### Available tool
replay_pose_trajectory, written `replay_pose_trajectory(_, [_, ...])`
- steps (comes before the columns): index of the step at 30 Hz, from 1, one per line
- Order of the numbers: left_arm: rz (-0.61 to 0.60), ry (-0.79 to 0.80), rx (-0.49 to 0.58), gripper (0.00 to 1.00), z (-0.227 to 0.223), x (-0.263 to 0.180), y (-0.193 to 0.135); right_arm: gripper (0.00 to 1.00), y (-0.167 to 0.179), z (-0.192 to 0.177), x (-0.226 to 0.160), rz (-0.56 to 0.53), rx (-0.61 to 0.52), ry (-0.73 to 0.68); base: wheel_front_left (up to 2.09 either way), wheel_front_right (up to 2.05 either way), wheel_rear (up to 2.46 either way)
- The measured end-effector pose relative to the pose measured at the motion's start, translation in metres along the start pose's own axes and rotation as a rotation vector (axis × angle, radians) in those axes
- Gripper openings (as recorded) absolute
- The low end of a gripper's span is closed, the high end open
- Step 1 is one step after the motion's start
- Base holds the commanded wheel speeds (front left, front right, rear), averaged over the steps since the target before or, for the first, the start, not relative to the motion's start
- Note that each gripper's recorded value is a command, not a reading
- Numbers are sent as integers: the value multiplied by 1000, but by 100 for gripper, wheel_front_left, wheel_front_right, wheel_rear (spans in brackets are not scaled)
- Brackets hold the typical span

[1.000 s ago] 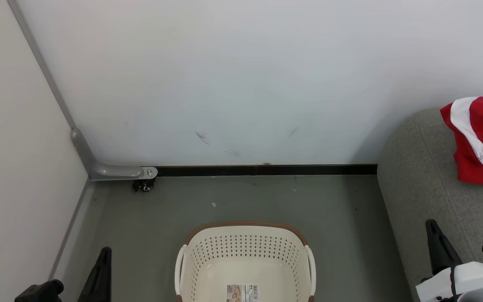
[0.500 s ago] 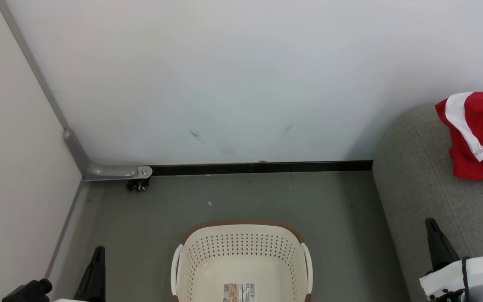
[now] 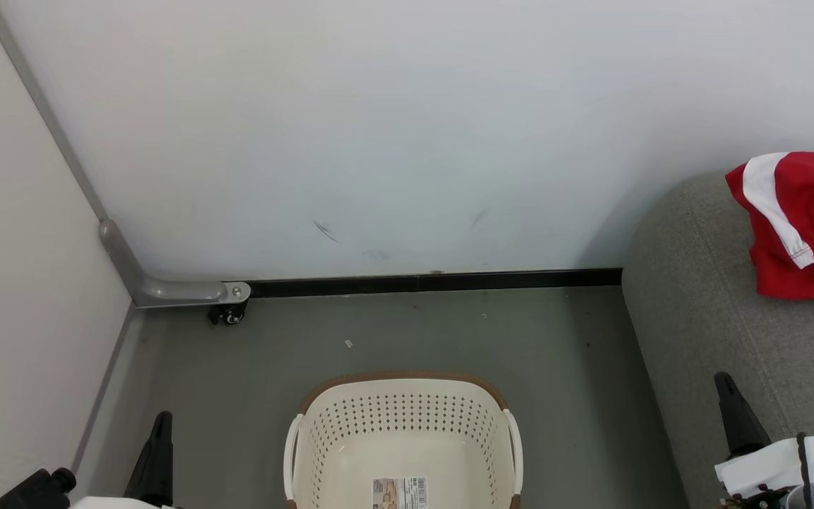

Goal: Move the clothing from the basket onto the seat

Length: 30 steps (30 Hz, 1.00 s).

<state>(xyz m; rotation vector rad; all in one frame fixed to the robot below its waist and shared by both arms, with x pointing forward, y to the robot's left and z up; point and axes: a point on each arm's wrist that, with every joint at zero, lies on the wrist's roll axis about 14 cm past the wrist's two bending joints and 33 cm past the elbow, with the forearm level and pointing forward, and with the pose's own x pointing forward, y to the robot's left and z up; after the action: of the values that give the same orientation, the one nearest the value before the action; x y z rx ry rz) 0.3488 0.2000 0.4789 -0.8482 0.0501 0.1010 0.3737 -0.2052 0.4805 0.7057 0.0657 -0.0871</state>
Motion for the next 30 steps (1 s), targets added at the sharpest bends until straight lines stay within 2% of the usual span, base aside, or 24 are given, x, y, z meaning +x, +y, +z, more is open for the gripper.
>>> replay_pose_trajectory(30, [5, 45, -312, 0, -6, 9, -2, 0, -5, 0, -2, -14, 377, 11, 0, 0, 0])
